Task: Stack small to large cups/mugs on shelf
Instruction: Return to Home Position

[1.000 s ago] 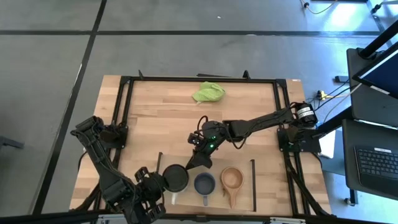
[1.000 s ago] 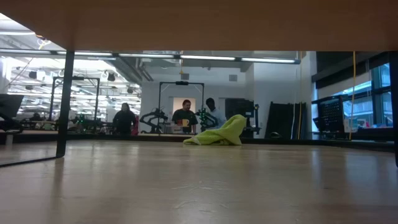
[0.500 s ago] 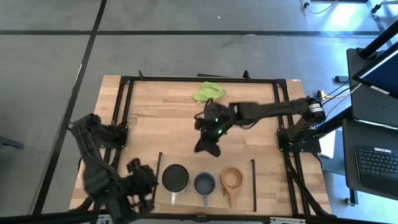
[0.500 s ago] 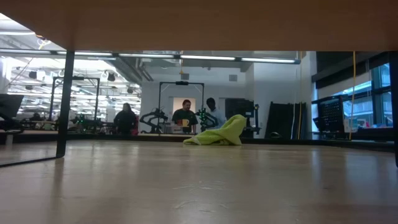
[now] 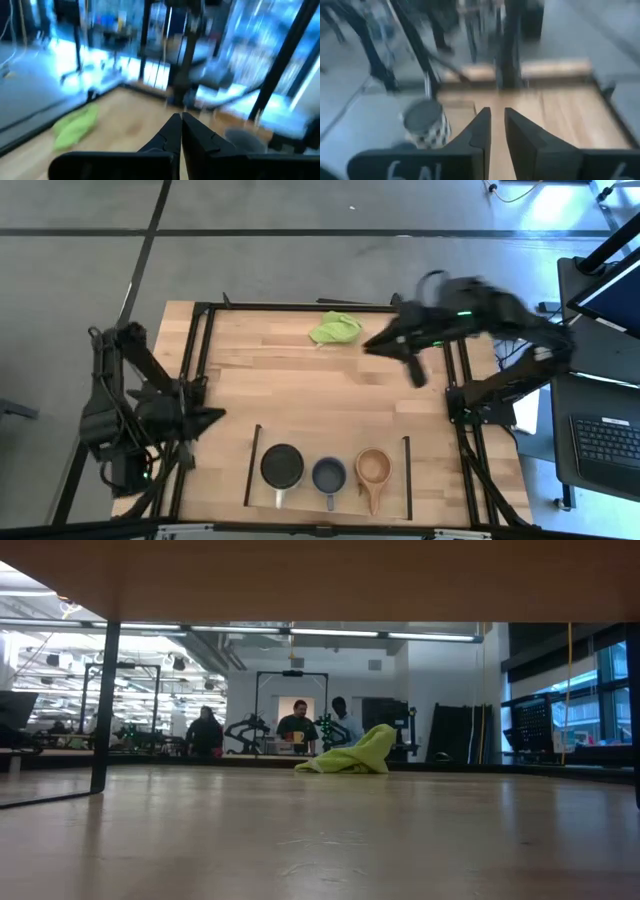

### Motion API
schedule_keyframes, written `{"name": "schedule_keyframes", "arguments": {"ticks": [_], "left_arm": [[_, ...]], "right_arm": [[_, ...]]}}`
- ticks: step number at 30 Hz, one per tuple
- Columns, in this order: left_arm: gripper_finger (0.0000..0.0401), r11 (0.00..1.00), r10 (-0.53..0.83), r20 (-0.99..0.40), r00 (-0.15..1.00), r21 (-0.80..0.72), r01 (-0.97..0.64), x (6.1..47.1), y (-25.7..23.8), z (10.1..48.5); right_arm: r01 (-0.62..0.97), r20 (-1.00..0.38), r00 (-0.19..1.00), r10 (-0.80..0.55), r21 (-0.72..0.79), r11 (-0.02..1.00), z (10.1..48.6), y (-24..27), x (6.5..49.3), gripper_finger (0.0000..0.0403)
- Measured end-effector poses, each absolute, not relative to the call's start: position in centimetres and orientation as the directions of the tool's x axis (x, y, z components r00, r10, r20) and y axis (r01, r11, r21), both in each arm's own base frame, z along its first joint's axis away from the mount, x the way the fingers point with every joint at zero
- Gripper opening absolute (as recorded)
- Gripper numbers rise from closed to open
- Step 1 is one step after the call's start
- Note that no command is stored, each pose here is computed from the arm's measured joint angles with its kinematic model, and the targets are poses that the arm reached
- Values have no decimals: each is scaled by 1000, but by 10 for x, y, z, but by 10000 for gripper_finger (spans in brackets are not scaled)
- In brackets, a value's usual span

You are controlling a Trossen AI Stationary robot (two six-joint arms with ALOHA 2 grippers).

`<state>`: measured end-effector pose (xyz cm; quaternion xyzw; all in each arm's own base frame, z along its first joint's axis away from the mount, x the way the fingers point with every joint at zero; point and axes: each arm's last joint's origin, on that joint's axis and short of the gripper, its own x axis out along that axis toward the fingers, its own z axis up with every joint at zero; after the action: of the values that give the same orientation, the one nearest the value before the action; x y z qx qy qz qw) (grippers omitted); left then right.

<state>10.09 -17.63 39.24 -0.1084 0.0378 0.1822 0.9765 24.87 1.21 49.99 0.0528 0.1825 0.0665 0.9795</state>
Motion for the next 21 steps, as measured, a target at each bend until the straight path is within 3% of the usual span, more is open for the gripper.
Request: {"name": "schedule_keyframes", "arguments": {"ticks": [2,4,8,11,16,21], "left_arm": [[2,914,331,-16,944,-245,-324,89,-165,369],[2,905,320,-9,947,-293,-309,83,-154,350],[1,888,326,0,945,-342,-306,76,-132,332],[1,883,334,0,943,-348,-313,71,-114,331],[1,894,319,-2,948,-331,-301,58,-80,328],[0,891,291,-1,957,-363,-272,44,-45,308]], "right_arm": [[-116,-258,956,144,121,986,509,9,225,56],[-70,-176,980,88,107,992,514,5,201,56],[263,-121,961,-249,123,957,515,-6,150,55],[346,-133,937,-324,213,914,510,-9,111,55],[394,-220,919,-327,459,796,495,-9,64,55],[114,-28,993,-111,203,973,495,-3,65,62]]}}
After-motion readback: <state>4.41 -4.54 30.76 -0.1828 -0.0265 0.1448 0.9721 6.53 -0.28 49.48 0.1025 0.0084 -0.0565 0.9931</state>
